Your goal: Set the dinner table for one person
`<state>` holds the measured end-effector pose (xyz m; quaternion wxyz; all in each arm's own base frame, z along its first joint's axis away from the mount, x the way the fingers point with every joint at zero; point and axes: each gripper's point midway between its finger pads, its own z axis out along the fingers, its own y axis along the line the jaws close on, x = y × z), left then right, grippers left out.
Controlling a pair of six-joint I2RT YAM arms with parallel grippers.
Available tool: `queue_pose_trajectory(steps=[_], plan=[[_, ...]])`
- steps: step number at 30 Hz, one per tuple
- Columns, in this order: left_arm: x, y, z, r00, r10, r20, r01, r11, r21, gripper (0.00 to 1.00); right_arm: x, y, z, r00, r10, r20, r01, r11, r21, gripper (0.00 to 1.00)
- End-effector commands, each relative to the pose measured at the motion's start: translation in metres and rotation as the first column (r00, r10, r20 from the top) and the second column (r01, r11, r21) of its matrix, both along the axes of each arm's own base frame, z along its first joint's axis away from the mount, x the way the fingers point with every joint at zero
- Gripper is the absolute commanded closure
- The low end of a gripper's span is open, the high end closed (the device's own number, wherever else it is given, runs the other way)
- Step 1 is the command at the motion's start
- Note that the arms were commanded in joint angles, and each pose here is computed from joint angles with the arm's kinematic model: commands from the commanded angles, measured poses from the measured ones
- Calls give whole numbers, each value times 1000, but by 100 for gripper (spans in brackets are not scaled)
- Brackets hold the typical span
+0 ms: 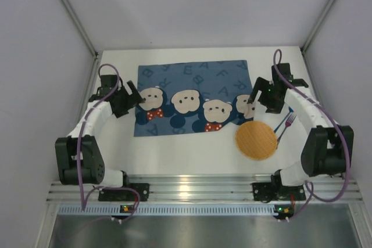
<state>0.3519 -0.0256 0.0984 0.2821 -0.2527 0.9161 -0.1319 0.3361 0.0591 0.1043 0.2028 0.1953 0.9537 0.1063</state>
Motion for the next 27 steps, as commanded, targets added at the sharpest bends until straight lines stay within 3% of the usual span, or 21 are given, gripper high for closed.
queue_pose_trajectory(steps=[1,8,12,17,27], plan=[[-15,-15,13,998,-43,46,45,998,-43,2,-39,-13,2,999,-47,-28,45,998,-46,8],[-39,-30,-11,995,-98,-5,97,992,-74,2,-107,-26,-40,978,-148,-150,139,988,-67,5],[-50,-41,-15,990,-139,-9,138,987,-79,2,-134,-40,-53,941,-278,-191,274,961,-46,5],[-58,-48,-18,987,-160,-16,158,984,-76,3,-149,-33,-56,925,-319,-207,330,944,17,6],[-72,-49,-18,981,-191,-25,189,980,-57,4,-176,-31,-48,914,-347,-210,359,933,23,7]])
